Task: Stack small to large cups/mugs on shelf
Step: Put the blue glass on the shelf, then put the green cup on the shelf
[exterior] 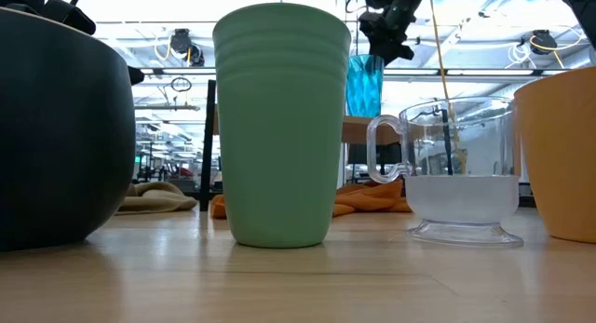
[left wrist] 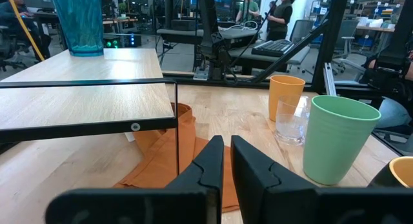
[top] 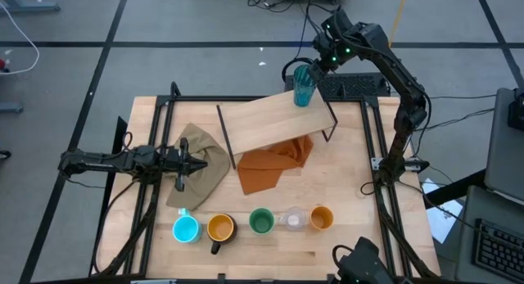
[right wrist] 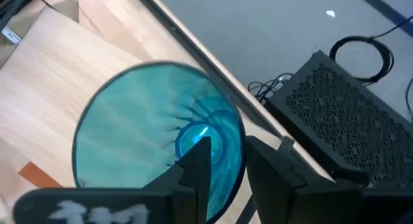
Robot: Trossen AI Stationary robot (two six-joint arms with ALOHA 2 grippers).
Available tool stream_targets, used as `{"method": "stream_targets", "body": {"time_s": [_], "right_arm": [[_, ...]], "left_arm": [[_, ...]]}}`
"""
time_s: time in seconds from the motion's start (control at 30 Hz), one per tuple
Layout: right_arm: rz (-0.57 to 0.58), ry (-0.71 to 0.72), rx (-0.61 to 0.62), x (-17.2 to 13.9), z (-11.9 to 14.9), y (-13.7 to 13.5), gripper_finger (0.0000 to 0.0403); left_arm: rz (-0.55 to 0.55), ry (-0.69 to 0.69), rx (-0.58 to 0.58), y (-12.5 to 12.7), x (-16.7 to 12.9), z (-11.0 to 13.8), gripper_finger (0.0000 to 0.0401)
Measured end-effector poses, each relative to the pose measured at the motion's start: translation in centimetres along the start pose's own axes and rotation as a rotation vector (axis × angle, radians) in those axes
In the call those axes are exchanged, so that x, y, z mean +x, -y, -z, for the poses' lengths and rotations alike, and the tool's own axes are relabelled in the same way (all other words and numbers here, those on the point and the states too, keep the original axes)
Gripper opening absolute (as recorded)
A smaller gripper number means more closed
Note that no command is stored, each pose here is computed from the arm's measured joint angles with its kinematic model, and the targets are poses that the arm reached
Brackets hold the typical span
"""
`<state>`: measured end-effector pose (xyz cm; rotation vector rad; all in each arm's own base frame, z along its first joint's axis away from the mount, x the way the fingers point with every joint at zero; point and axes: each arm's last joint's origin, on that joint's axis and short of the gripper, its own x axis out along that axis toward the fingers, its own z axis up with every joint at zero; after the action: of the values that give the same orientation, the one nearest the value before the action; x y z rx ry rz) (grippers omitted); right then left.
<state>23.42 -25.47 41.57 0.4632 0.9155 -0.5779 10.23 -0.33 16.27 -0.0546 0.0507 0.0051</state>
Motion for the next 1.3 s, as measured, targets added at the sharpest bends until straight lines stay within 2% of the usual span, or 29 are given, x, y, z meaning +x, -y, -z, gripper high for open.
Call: {"method": "stream_targets", "body": {"time_s": [0.47, 0.6, 0.83, 0.93, 1.07, 1.2, 1.3], "right_arm": [[-0.005, 0.165, -0.039, -4.1, 0.3, -1.4, 0.0087], [-0.025, 0.229, -0.182, -6.4, 1.1, -3.3, 0.0087], [-0.119, 0.411, -0.352, -12.2, 3.8, -8.0, 0.0087], [-0.181, 0.483, -0.395, -15.1, 5.7, -9.6, 0.0086], [-0.268, 0.488, -0.472, -18.0, 9.1, -11.1, 0.0086], [-0.355, 0.536, -0.484, -19.8, 11.6, -11.7, 0.0086], [-0.413, 0.555, -0.501, -19.9, 13.3, -12.0, 0.0086]], "left_arm": [[0.0, 0.0, -0.001, 0.0, 0.0, 0.0, 0.0031], [-0.001, 0.001, -0.001, 0.0, 0.0, 0.0, 0.0031], [0.0, 0.037, -0.003, 0.0, 0.0, -0.3, 0.0031], [0.004, 0.096, -0.007, 0.0, 0.0, -0.9, 0.0031], [0.008, 0.158, -0.014, 0.1, -0.1, -1.5, 0.0031], [0.007, 0.176, -0.009, 0.1, -0.1, -1.7, 0.0031], [0.01, 0.187, -0.032, 0.1, -0.2, -1.8, 0.0031]]}}
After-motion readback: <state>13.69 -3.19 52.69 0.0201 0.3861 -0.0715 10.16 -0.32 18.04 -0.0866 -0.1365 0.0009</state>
